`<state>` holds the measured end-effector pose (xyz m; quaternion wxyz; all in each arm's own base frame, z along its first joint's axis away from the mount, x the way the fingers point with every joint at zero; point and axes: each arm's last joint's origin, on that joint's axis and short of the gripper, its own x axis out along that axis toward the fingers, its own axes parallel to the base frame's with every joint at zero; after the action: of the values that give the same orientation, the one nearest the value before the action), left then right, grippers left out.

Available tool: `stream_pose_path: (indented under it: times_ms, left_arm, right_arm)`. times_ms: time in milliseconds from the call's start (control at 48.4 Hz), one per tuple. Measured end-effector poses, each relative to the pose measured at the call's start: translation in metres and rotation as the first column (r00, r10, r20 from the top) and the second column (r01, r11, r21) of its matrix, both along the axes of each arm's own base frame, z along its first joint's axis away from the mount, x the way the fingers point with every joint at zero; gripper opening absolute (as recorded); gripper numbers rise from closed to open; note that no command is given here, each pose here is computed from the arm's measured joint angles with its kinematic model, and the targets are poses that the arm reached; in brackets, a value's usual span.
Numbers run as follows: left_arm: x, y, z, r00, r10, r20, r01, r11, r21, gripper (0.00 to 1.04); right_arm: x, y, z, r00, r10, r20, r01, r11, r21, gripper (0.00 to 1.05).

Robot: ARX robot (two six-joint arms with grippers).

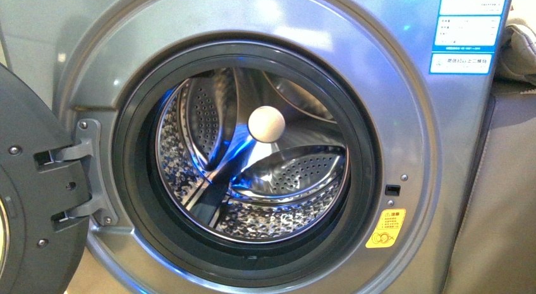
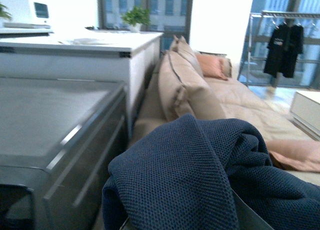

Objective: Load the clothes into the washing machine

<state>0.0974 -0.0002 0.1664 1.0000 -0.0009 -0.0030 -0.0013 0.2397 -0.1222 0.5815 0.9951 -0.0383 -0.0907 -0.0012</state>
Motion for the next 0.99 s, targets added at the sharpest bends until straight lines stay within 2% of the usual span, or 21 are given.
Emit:
stream_pose_path:
  times_ms: [227,393,496,641,993]
  left_arm:
    - [0.0,0.0,0.0,1.0,0.0,0.0,0.0,1.0,0.0,0.98]
    - [0.0,0.0,0.0,1.0,0.0,0.0,0.0,1.0,0.0,0.98]
    - [0.0,0.0,0.0,1.0,0.0,0.0,0.0,1.0,0.0,0.98]
    - [0.0,0.0,0.0,1.0,0.0,0.0,0.0,1.0,0.0,0.98]
    - [0.0,0.0,0.0,1.0,0.0,0.0,0.0,1.0,0.0,0.98]
  right_arm:
    - [0.009,0.093,0.016,0.978,0.203,0.047,-0.203,0.979,-0.023,0.1]
    - [0.017,0.156,0.005,0.937,0.35,0.023,-0.349,0.937,-0.035,0.1]
    - [0.021,0.182,-0.005,0.91,0.414,0.01,-0.413,0.91,-0.032,0.09]
    - [0.029,0.201,-0.021,0.873,0.487,-0.021,-0.487,0.873,-0.017,0.09]
    - [0.041,0.21,-0.054,0.803,0.594,-0.056,-0.593,0.805,0.04,0.09]
